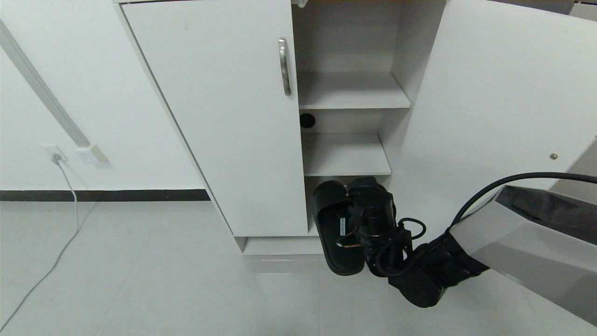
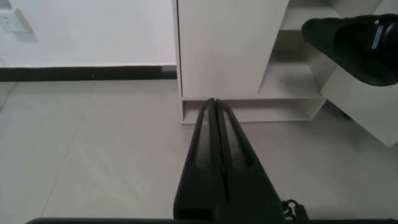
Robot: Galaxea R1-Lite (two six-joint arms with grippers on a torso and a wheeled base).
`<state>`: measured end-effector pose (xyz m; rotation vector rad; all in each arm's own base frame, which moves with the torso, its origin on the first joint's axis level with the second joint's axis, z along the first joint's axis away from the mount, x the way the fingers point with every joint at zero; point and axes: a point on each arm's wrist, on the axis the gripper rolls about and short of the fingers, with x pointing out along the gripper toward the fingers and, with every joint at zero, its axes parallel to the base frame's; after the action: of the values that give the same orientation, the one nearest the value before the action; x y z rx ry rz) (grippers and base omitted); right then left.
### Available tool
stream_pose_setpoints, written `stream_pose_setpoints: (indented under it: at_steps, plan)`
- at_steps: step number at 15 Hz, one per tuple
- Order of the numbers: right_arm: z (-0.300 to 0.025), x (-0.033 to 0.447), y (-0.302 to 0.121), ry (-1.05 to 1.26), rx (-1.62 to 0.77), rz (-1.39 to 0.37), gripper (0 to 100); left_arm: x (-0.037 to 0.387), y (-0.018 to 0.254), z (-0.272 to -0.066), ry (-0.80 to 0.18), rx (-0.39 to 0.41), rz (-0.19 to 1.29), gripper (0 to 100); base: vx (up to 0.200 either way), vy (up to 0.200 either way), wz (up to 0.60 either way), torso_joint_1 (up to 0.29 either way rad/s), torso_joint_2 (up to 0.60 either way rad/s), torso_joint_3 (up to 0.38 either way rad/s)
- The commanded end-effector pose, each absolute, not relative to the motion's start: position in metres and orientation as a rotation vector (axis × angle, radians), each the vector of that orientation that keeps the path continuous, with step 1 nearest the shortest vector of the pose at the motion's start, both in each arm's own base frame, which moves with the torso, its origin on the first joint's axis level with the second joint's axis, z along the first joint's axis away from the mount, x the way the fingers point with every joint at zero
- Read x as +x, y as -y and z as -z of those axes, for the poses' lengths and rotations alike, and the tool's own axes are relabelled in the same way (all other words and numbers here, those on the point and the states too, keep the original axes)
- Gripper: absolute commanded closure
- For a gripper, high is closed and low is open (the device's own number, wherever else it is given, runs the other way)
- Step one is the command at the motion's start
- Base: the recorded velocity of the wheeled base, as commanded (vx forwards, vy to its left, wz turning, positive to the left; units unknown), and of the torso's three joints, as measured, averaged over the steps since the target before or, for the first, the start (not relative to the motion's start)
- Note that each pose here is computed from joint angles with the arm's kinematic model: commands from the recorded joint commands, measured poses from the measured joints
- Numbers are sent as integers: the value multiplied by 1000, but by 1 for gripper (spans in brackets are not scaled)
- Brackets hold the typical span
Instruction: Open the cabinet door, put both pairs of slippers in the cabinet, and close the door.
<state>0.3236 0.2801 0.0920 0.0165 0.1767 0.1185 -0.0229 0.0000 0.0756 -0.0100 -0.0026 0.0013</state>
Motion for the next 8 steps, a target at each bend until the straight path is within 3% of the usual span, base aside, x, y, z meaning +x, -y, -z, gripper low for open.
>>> stream_pose_setpoints:
  at_steps: [1,4,8]
  plan:
    - [-87,327,-281,-182,14,-115,100,-23,0,-76,2,-11,-2,100,0,0,0,2,2,-198]
    - [-87,329,-282,-169,16,-70,100,-23,0,-76,2,-12,-3,100,0,0,0,6,2,-152]
    - [-92,332,-284,-48,44,-47,100,-23,0,-76,3,-12,-3,100,0,0,0,0,0,0]
